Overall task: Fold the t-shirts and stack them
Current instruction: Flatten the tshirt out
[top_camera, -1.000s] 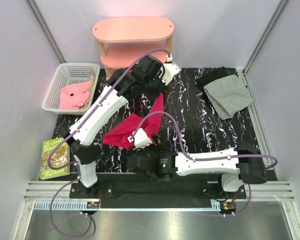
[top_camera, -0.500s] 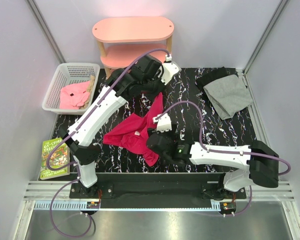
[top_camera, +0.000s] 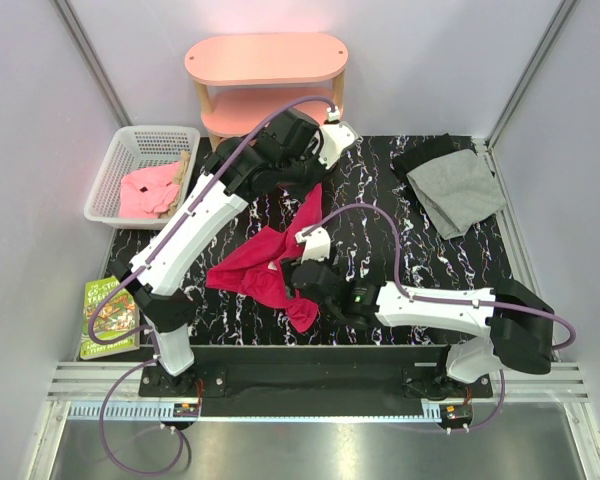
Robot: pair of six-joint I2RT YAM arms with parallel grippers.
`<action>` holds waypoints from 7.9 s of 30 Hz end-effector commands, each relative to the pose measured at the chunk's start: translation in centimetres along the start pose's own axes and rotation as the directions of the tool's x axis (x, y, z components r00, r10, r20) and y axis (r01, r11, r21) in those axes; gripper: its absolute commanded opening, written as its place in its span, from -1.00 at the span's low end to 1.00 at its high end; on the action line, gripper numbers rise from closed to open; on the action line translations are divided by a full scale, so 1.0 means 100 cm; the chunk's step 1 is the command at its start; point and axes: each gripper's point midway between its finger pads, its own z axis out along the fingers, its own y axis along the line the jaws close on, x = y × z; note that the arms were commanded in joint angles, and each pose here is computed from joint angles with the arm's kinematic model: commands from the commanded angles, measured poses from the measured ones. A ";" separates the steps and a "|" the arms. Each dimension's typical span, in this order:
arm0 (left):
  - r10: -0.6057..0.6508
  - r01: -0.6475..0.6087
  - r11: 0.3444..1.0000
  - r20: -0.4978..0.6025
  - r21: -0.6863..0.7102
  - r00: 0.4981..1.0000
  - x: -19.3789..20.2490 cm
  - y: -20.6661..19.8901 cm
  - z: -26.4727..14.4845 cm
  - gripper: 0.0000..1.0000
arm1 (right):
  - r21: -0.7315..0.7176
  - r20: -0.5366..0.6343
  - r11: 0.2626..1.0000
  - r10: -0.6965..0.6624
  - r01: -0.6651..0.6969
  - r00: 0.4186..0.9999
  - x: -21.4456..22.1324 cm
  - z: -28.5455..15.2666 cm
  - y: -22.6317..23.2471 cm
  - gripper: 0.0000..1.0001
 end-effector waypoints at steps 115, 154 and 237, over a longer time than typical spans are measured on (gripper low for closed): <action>-0.215 0.322 0.926 -0.425 0.198 0.879 0.181 -0.009 0.229 -1.00 | 0.168 0.121 0.983 0.056 -0.076 0.991 -0.155 -0.159 -0.099 -0.99; -0.157 0.168 0.908 0.059 -0.384 0.986 0.189 0.079 -0.203 -1.00 | 0.021 0.246 0.913 0.389 -0.406 0.888 -0.205 -0.281 -0.174 -1.00; -0.271 0.237 0.962 -0.549 -0.133 0.791 0.328 0.093 0.112 -0.10 | 0.247 -0.548 0.930 0.365 -0.271 0.753 0.008 0.105 -0.174 0.21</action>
